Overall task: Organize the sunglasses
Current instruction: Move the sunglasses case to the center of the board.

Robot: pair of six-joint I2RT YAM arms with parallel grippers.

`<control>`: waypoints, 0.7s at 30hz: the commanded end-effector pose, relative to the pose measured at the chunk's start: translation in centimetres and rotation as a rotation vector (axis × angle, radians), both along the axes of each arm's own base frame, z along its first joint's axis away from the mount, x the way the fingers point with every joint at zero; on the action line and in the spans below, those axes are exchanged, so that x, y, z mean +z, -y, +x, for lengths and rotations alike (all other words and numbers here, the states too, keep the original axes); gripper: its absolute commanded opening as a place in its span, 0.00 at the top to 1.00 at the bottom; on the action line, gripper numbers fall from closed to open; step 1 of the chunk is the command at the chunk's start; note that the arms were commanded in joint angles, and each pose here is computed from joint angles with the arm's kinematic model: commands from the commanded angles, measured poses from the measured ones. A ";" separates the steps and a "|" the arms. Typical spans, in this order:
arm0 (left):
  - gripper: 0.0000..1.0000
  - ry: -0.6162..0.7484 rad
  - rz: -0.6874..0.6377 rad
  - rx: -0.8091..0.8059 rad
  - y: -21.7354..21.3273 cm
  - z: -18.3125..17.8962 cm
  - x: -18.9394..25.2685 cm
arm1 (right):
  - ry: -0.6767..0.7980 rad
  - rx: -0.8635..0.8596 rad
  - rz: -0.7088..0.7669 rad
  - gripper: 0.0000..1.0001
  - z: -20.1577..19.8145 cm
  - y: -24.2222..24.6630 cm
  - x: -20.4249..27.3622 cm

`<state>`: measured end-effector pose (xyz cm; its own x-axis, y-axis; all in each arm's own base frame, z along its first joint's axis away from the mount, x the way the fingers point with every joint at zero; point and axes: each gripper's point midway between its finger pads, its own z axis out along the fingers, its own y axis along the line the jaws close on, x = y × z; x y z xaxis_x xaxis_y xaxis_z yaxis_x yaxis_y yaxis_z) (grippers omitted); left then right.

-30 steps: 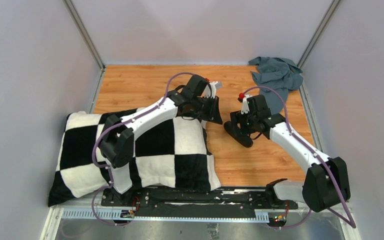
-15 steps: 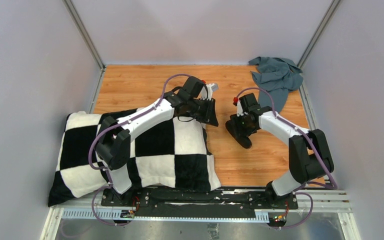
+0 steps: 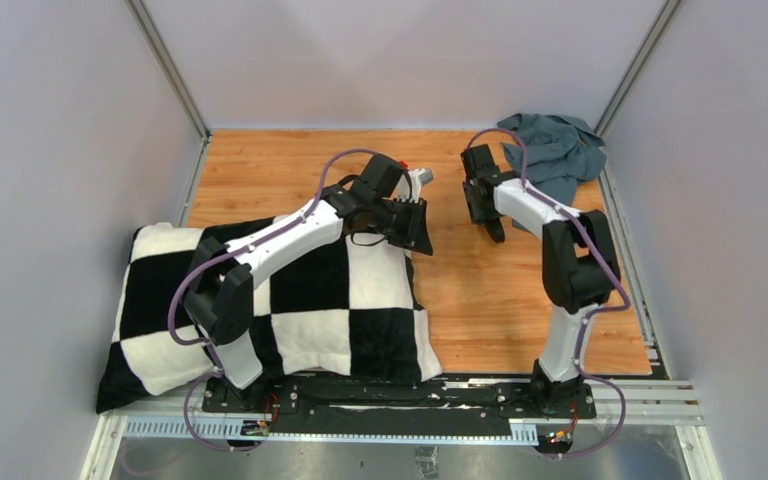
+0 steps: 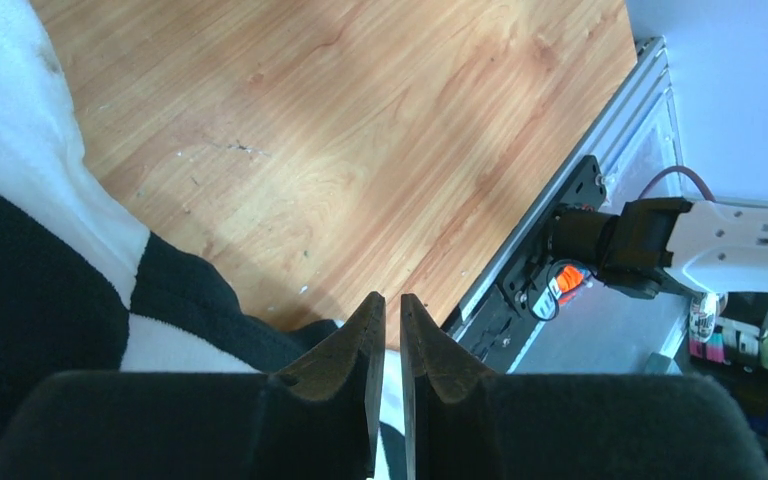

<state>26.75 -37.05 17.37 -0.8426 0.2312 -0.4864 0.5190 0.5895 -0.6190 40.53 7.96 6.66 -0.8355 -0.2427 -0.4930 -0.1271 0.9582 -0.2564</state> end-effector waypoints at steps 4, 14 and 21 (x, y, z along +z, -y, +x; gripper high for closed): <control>0.82 0.029 -0.003 0.021 -1.3 -0.6 1.3 | 0.129 -0.064 -0.296 0.54 9.5 2.9 1.5; 0.82 0.020 -0.004 0.029 -1.1 -0.3 1.0 | 0.132 0.092 0.181 0.28 8.4 -7.0 5.4; 0.79 0.080 -0.015 0.034 -1.3 0.1 2.6 | 0.251 0.090 0.234 0.26 4.3 -5.6 12.6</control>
<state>26.21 -36.08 18.10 -0.8381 0.2158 -0.5009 0.5181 0.6019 -0.6076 47.73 13.75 15.46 -0.6909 -0.2120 -0.6912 -0.1790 0.9764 -0.1206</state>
